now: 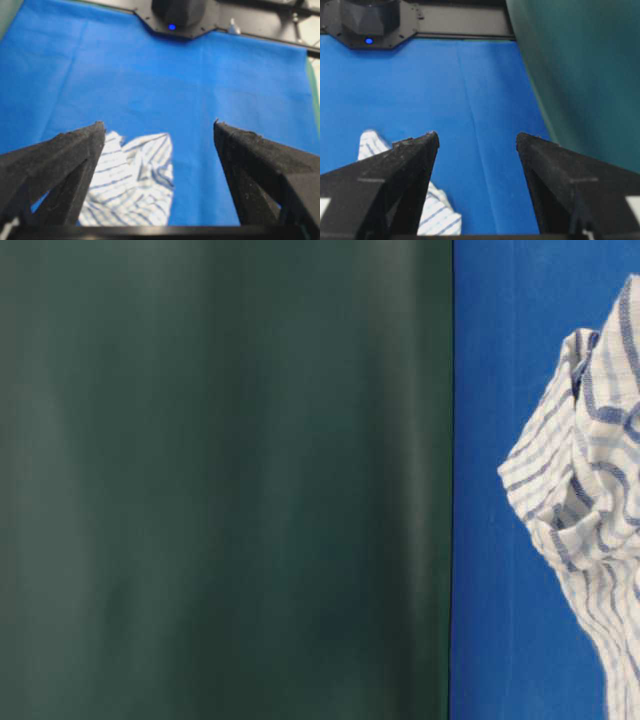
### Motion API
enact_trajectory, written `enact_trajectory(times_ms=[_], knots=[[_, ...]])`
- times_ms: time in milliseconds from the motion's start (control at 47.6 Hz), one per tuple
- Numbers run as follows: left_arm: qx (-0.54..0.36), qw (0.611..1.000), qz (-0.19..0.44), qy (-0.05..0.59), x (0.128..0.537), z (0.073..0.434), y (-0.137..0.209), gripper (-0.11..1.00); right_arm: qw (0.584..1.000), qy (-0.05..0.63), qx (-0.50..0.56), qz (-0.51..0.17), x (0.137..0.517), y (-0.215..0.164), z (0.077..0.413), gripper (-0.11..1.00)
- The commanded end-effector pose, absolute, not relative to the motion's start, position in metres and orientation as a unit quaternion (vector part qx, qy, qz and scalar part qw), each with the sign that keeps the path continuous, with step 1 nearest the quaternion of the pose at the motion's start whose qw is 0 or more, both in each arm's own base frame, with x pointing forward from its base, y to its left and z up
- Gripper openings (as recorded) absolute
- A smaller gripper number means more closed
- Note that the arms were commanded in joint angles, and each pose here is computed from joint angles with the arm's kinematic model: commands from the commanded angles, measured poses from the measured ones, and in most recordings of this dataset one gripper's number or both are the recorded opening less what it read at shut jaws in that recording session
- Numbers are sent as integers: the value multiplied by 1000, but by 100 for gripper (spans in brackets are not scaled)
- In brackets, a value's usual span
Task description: Lift the towel with both arms.
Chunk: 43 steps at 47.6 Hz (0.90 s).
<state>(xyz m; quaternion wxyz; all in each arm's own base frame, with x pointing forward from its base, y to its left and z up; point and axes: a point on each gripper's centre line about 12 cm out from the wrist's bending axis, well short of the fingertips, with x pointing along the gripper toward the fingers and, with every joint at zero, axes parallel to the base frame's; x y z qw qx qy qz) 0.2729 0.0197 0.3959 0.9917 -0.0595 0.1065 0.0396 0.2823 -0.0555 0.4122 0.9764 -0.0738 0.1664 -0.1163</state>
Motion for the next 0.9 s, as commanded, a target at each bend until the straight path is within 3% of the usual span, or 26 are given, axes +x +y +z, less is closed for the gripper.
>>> enact_trajectory(times_ms=[0, 357, 882], knots=[[-43, 994, 39, 96, 279, 390, 21, 91, 977, 163, -74, -114, 286, -56, 406, 65], [-2, 995, 41, 93, 294, 321, 24, 91, 980, 172, -38, -94, 295, -51, 341, 65], [-8, 971, 51, 235, 317, 222, 34, 91, 966, 247, 13, -70, 314, -47, 227, 65]])
